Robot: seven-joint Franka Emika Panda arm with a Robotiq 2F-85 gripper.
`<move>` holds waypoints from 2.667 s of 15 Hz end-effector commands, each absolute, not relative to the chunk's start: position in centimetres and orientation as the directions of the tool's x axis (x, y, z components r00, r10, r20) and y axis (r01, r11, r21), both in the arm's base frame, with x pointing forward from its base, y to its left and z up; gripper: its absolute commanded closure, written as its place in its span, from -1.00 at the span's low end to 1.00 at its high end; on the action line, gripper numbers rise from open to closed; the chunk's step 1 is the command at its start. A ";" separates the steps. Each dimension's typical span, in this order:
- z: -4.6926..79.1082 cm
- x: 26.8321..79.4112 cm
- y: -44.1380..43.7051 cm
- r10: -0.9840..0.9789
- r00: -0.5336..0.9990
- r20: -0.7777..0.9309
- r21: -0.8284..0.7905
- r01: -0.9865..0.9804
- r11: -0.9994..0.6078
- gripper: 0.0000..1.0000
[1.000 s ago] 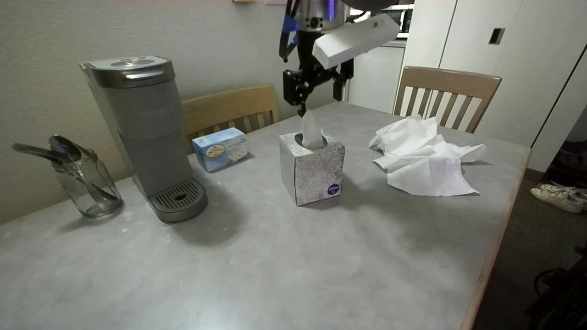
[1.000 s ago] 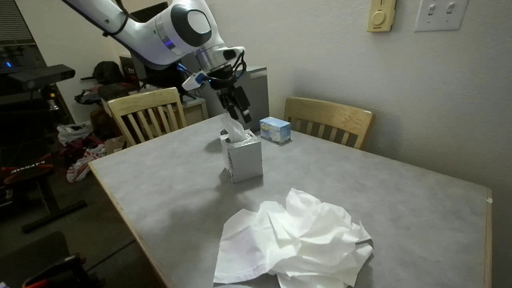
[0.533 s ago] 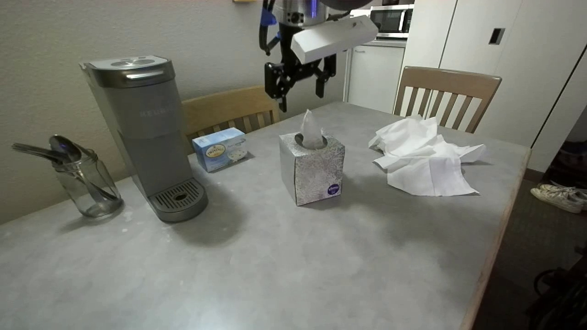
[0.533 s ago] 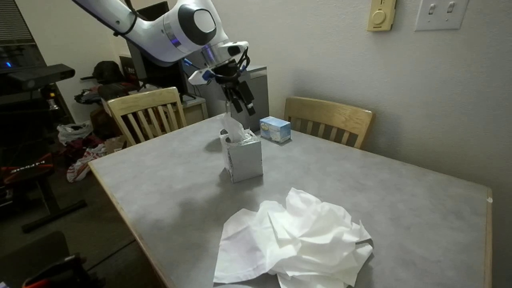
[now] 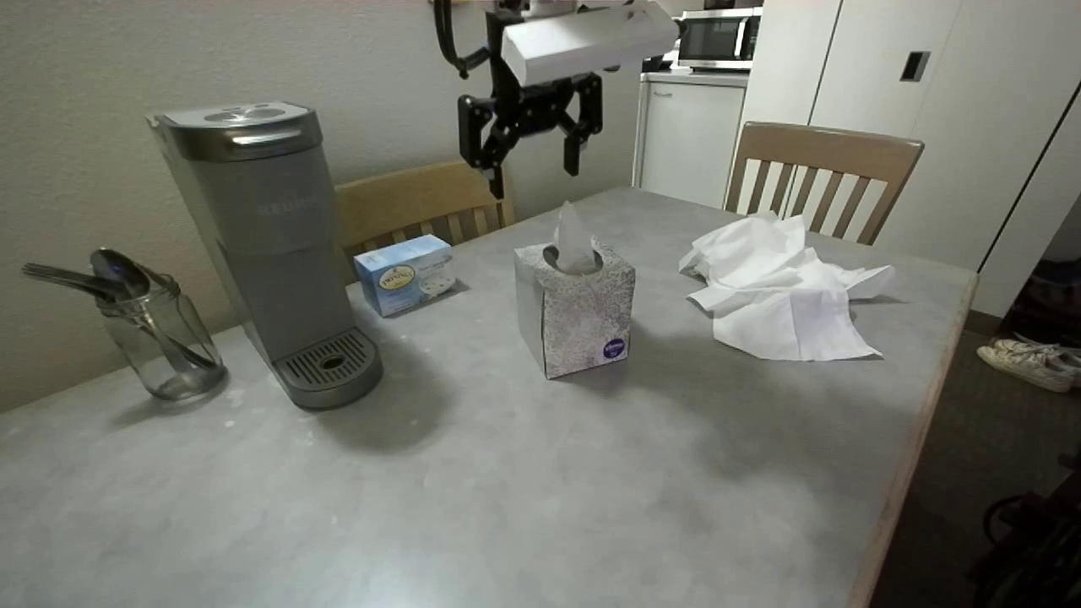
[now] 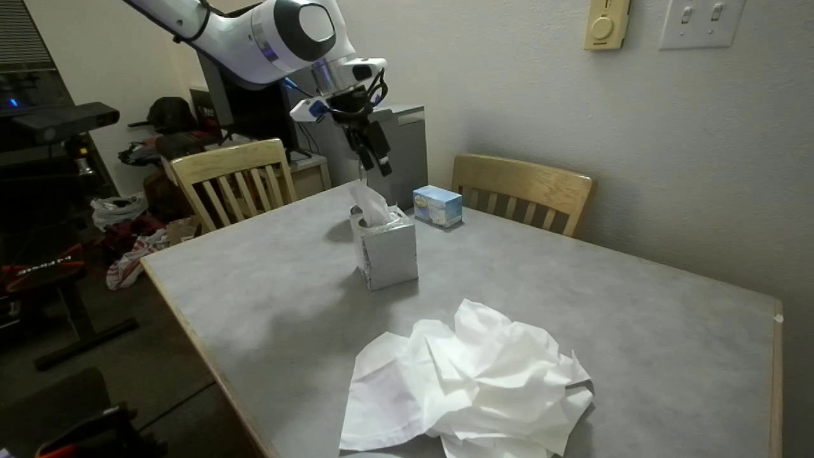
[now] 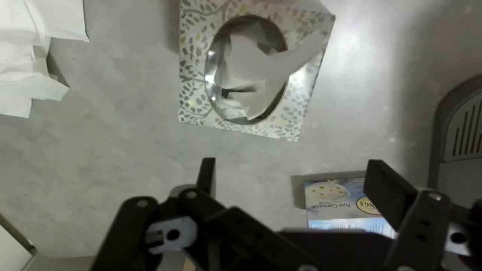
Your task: Put one tissue on the table
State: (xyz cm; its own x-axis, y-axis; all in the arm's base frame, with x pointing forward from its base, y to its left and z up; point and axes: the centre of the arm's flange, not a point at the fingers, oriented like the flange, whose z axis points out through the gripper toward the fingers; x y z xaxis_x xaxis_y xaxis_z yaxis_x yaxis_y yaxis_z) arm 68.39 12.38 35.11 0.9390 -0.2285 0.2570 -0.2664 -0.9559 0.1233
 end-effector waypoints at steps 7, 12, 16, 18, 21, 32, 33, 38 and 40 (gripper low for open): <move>34.1 67.5 11.8 -0.333 0.943 0.025 0.205 -0.331 -0.921 -1.00; 33.7 67.8 12.3 -0.341 0.940 -0.004 0.130 -0.338 -0.932 -1.00; 32.7 67.9 12.4 -0.352 0.936 -0.028 0.124 -0.346 -0.930 -1.00; 32.2 67.9 12.3 -0.354 0.935 -0.032 0.134 -0.347 -0.928 -1.00; 31.6 68.0 12.2 -0.355 0.934 -0.032 0.139 -0.348 -0.927 -0.32; 33.5 68.2 12.0 -0.353 0.935 0.013 0.149 -0.351 -0.924 0.81; 33.9 68.2 11.8 -0.353 0.935 0.024 0.156 -0.352 -0.923 0.85; 36.5 68.1 10.3 -0.357 0.930 0.088 0.192 -0.367 -0.910 0.99; 38.1 68.0 9.8 -0.344 0.929 0.135 0.215 -0.366 -0.905 0.99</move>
